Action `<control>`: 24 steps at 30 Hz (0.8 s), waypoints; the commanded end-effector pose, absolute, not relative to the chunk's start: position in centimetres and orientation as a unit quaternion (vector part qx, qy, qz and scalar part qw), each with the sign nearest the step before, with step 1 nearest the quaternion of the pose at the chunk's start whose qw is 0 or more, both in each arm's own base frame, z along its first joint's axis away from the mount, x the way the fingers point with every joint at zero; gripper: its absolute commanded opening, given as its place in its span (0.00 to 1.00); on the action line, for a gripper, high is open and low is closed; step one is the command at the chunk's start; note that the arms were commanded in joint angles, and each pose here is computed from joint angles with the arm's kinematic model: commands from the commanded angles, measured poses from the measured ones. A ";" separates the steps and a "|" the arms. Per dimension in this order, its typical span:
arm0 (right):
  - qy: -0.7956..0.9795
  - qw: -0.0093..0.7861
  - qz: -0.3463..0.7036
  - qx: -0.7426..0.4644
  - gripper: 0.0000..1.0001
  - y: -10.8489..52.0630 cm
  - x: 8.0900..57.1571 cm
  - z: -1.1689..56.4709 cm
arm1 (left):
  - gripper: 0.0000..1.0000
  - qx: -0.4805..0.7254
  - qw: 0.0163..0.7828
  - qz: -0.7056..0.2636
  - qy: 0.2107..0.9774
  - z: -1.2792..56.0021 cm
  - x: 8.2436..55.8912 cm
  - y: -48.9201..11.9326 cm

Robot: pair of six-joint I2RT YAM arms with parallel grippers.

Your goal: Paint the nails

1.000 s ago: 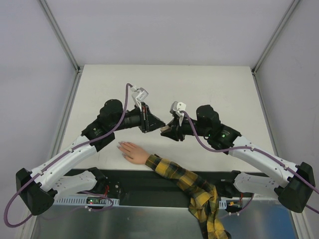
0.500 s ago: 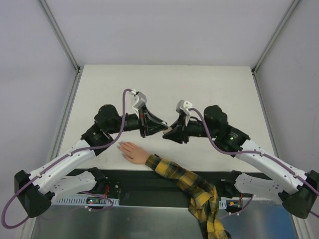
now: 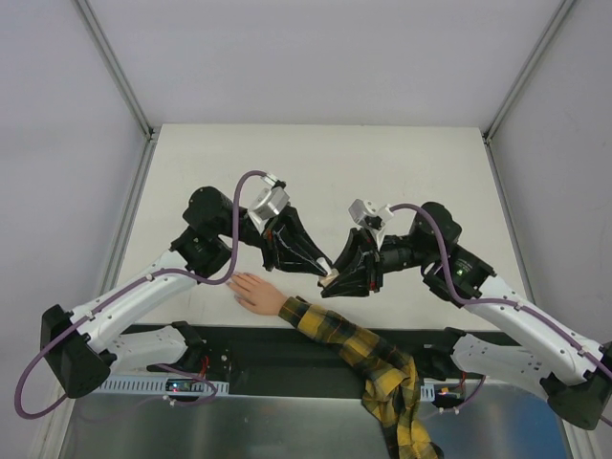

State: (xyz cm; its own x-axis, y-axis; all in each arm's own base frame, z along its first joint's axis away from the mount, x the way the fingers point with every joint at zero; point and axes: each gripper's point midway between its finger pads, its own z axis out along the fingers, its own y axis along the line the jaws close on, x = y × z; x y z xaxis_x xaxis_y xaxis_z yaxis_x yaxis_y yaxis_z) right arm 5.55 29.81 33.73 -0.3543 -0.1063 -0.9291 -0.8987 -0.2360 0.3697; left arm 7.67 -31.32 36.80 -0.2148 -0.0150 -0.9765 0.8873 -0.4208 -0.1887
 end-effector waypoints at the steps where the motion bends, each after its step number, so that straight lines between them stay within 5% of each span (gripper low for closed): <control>1: 0.355 0.477 0.625 -0.505 0.00 27.4 3.6 44.9 | 0.04 0.516 0.277 -0.663 0.467 33.1 7.4 -31.4; 4: 0.386 0.487 0.594 -0.510 0.00 28.0 5.0 43.2 | 0.17 0.472 0.304 -0.644 0.520 33.3 9.0 -31.9; 8: 0.426 0.496 0.553 -0.516 0.00 28.2 6.7 41.3 | 0.55 0.420 0.357 -0.618 0.560 34.9 10.6 -30.9; 11: 0.454 0.500 0.521 -0.521 0.00 28.4 7.9 40.0 | 0.72 0.388 0.398 -0.607 0.568 36.2 10.9 -29.4; 17: 0.512 0.522 0.474 -0.491 0.00 28.7 11.0 38.5 | 0.82 0.332 0.454 -0.580 0.589 37.8 11.5 -27.2; 24: 0.604 0.563 0.387 -0.411 0.00 28.9 16.4 37.1 | 0.76 0.173 0.511 -0.536 0.649 38.3 16.8 -25.9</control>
